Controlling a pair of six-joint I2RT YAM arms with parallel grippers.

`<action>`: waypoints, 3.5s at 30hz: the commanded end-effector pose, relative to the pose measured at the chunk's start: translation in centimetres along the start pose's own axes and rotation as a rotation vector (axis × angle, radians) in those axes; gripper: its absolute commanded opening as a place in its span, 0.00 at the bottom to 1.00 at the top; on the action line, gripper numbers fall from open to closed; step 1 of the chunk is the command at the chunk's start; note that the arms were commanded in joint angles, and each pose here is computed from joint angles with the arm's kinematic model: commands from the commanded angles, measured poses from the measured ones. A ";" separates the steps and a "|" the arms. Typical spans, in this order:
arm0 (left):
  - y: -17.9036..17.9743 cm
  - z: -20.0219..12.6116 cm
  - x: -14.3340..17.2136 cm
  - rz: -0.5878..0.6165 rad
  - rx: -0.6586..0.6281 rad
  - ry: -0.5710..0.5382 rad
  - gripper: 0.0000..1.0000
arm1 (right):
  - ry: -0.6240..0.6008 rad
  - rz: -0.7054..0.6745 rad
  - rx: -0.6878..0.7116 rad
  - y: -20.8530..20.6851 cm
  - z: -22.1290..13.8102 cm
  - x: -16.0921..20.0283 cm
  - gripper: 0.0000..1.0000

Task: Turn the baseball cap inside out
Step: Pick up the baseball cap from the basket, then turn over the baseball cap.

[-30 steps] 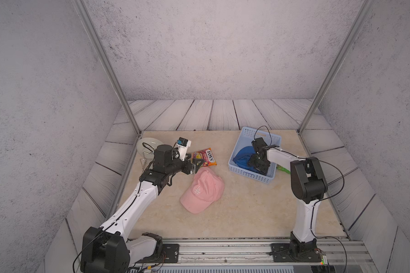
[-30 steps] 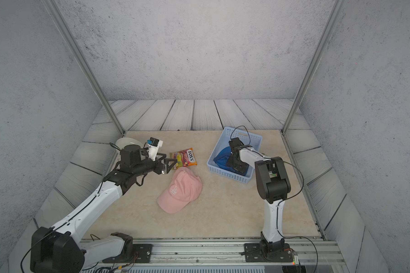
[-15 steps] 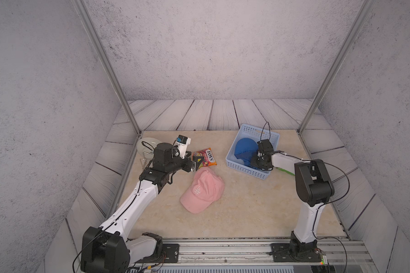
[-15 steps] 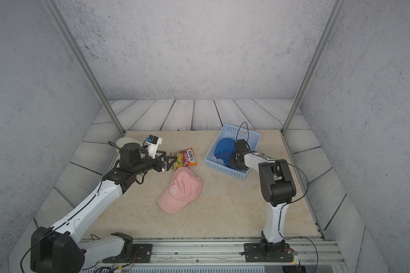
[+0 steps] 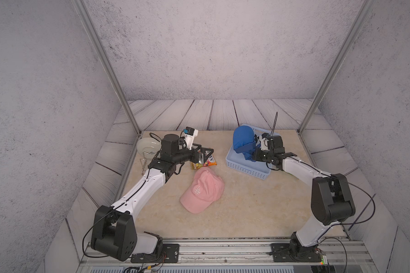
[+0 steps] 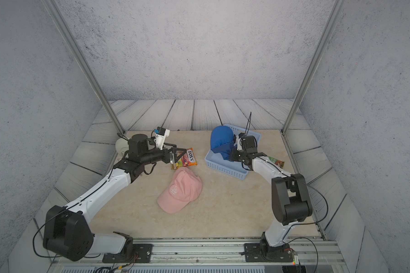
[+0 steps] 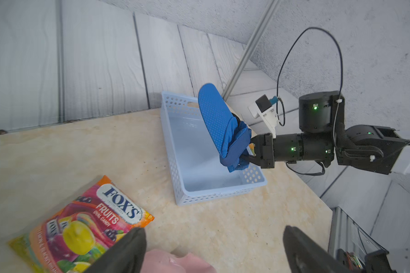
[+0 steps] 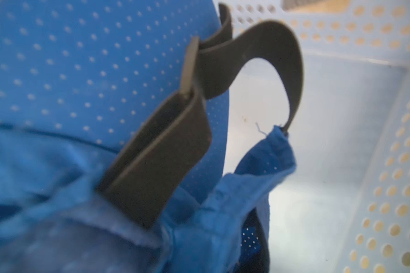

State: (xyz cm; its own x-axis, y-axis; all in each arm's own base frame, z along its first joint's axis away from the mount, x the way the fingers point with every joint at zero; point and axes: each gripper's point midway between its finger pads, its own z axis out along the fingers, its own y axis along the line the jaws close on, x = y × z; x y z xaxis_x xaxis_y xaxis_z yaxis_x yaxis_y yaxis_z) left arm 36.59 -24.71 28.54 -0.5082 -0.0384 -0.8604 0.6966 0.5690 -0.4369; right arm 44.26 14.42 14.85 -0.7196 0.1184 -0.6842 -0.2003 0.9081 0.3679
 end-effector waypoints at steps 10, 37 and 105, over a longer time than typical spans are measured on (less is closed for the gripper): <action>-4.6 3.0 -4.2 -0.190 0.242 0.109 1.00 | -0.077 -0.537 -0.141 4.3 -7.7 0.9 0.00; -9.7 8.0 0.4 -0.356 0.431 0.356 0.00 | -0.315 -1.121 -0.086 12.8 -13.2 -5.4 0.24; -6.0 -1.9 -12.3 -0.436 0.182 -0.503 0.00 | -1.044 -0.803 -0.020 23.7 -14.8 -18.1 0.04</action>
State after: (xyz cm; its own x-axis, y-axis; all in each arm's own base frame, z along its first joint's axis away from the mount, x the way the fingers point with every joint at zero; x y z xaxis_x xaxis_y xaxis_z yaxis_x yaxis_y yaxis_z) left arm 38.65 -25.98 42.24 -0.5100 -0.6599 -0.5517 0.5481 0.2451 -0.7997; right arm 42.95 26.82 44.72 0.4436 -0.2489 -0.8610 -0.2819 0.8732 -0.3976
